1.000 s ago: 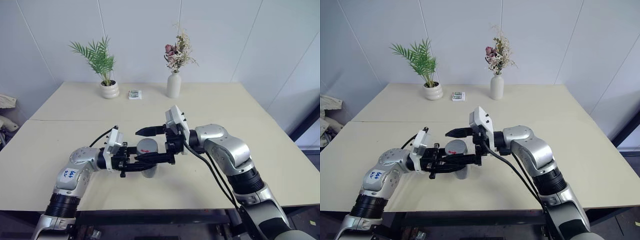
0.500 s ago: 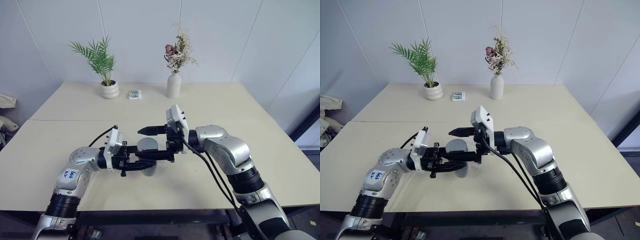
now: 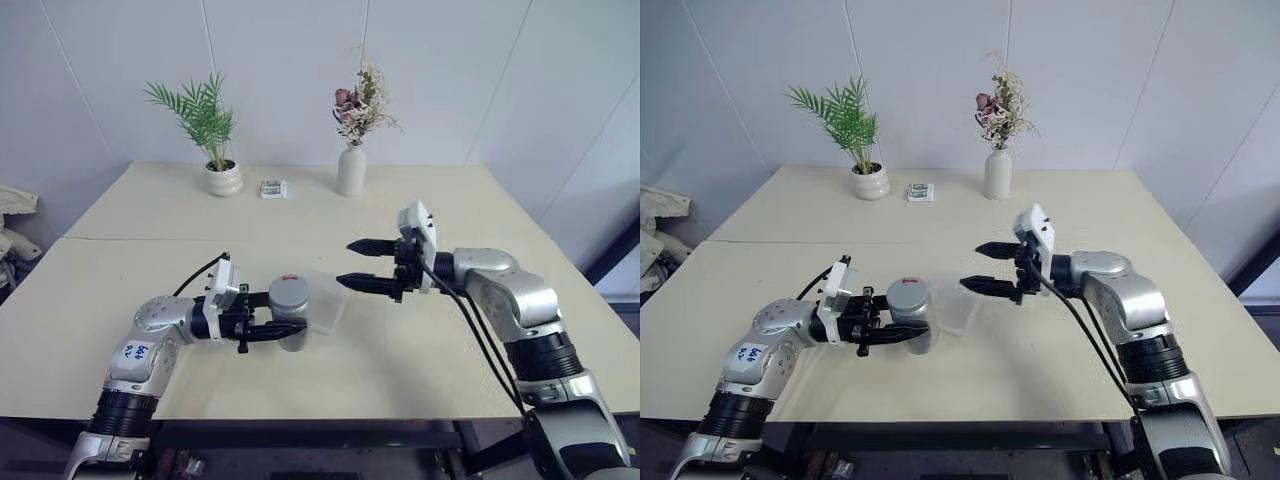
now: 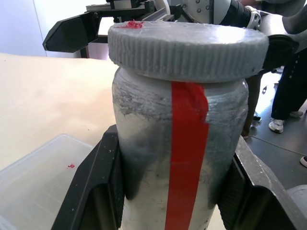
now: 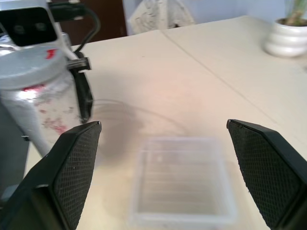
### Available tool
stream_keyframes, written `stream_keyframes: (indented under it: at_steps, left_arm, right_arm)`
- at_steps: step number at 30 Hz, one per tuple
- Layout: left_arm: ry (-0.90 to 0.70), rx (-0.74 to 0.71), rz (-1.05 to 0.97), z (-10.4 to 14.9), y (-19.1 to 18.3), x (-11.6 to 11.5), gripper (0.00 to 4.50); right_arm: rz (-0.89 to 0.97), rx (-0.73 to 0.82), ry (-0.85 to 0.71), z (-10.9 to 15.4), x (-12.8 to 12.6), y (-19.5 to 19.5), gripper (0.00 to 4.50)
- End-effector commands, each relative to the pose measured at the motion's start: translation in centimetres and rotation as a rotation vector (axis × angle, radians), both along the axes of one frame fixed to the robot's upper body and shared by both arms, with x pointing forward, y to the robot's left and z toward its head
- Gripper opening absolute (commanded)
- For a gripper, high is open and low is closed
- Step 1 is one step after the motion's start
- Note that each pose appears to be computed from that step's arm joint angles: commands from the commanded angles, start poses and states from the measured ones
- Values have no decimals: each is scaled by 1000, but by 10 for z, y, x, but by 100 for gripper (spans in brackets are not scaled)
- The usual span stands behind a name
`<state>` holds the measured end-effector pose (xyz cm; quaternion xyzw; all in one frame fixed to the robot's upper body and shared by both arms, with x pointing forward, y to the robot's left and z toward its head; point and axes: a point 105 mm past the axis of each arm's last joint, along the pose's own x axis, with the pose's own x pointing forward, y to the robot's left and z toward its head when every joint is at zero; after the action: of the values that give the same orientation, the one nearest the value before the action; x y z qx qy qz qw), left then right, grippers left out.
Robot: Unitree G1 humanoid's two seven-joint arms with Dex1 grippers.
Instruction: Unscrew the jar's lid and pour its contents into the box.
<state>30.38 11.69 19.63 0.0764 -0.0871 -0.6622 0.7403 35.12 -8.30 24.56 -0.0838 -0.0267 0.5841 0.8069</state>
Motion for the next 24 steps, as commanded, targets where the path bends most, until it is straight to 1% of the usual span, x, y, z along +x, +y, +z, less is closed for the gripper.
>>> stream_keyframes:
  at_steps: [1, 5, 7, 12, 16, 19, 24]
  left_arm:
    - [-53, -12, -22, 11, -2, -5, 199]
    - [-54, -13, -12, 11, 0, -3, 199]
    - [-58, -18, 0, 12, 1, -2, 199]
    - [-63, -21, 12, 11, 0, 0, 199]
    - [-63, -23, 17, 11, -2, 1, 199]
    - [-65, -25, 20, 11, -5, 2, 199]
    - [-66, -27, 26, 11, -4, 2, 199]
  right_arm:
    - [-27, 20, -39, 9, 0, -15, 443]
    - [13, 47, -41, 16, -12, -19, 443]
    - [94, 71, -38, 23, -28, -8, 443]
    - [172, 135, -46, 39, -49, 22, 443]
    - [192, 140, -43, 40, -57, 44, 443]
    - [170, 121, -75, 40, -58, 64, 443]
    - [169, 111, -52, 37, -61, 79, 443]
